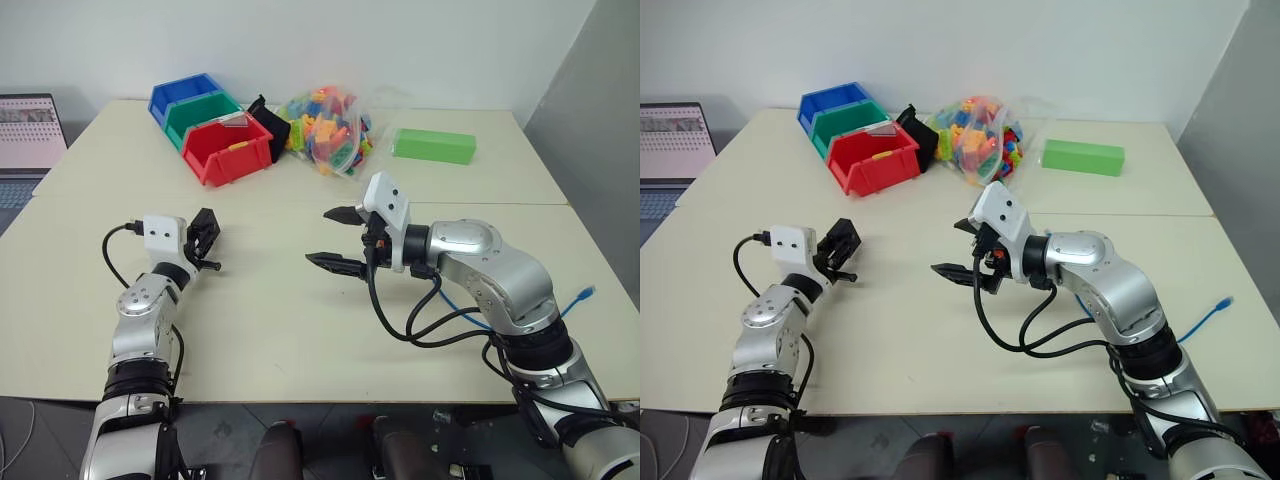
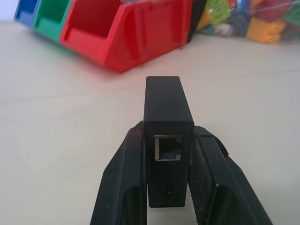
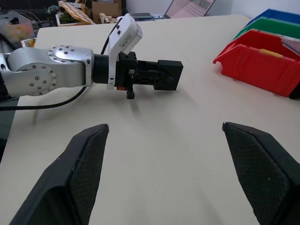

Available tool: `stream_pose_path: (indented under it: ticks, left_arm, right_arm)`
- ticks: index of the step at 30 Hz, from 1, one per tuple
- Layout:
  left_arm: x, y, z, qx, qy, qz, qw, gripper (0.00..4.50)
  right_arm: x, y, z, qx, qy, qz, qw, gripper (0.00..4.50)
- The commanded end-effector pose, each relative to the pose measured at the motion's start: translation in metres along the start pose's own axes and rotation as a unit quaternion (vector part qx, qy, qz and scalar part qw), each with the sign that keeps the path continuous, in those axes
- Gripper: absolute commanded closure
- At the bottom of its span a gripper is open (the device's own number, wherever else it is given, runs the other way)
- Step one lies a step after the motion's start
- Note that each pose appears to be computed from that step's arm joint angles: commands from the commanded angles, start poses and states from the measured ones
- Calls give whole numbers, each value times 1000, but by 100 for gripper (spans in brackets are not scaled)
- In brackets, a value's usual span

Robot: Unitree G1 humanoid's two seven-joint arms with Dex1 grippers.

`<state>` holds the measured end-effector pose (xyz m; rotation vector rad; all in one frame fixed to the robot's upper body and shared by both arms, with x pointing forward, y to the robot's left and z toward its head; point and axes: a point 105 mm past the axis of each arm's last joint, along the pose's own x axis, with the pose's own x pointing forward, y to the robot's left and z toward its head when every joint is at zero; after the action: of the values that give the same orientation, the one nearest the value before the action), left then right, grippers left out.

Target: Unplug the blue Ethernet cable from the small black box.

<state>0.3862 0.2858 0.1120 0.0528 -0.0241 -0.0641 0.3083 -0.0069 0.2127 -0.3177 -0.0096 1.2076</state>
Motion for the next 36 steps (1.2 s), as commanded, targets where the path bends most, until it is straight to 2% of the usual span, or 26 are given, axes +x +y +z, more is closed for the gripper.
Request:
stream_pose_path:
  ticks: [1,8,11,18,22,28,36]
  left_arm:
    - [2,4,11,-3,-23,-2,1000,262]
    - [-7,-4,2,9,-9,-34,999,101]
    - [-24,-3,2,23,4,-46,999,38]
    - [-73,5,2,81,92,-83,989,38]
    - [-95,8,26,110,116,-137,978,38]
    - [-111,6,64,123,135,-220,958,38]
    - [-110,-2,78,120,121,-246,954,38]
  right_arm:
    - [0,0,10,-16,-11,-2,1000,37]
    - [-1,4,6,-13,-4,-4,1000,37]
    - [-4,8,1,-5,0,-5,1000,37]
    - [-24,6,-26,28,20,-46,998,37]
    - [-57,-8,-43,41,32,-85,995,37]
    - [-104,-22,-52,67,56,-88,992,37]
    - [-125,-27,-52,73,63,-92,991,37]
